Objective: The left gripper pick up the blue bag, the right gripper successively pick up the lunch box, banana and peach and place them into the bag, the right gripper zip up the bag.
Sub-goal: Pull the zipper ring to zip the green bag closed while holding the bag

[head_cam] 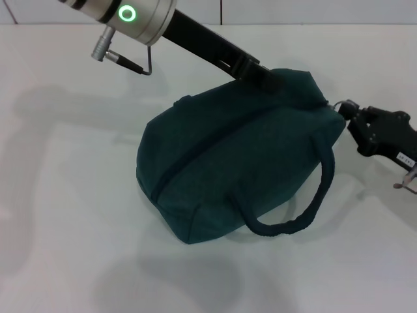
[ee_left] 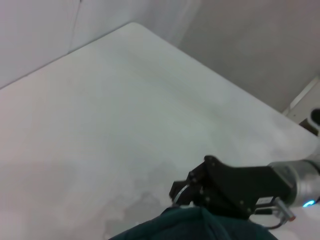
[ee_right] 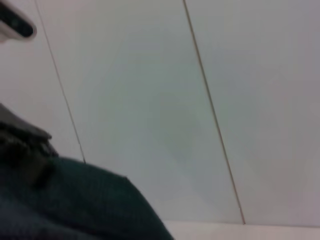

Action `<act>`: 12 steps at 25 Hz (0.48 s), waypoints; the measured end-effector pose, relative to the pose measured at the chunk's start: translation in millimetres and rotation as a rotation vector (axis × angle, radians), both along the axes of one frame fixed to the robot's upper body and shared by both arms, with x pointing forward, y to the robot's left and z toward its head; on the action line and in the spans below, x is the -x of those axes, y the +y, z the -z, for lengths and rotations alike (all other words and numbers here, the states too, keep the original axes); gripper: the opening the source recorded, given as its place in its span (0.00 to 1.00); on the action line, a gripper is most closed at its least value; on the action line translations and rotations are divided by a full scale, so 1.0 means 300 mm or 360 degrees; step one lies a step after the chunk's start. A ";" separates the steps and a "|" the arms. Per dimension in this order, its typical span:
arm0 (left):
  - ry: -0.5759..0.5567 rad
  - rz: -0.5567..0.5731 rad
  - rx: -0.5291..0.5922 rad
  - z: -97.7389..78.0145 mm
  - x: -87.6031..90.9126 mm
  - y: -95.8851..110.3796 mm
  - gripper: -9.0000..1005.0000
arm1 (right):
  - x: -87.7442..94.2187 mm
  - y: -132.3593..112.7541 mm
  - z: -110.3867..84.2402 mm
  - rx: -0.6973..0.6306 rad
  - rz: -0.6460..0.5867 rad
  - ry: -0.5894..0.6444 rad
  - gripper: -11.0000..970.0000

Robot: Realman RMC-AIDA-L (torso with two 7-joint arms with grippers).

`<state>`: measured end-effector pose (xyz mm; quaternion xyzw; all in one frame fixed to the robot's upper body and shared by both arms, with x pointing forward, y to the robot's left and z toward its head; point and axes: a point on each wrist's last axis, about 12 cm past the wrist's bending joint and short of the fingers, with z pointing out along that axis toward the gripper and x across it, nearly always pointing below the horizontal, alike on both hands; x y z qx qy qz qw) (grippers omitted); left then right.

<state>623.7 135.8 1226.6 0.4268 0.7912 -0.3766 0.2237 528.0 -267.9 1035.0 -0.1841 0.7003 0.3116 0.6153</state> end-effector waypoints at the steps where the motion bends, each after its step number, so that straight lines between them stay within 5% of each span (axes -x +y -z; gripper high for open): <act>1: 0.0002 -0.0003 0.0007 0.000 0.000 0.003 0.11 | 0.002 0.004 0.004 0.0012 -0.0011 0.0010 0.08; 12: 0.0037 -0.0043 0.0038 0.022 0.008 0.041 0.11 | 0.031 0.015 0.020 0.0009 -0.0065 0.0039 0.08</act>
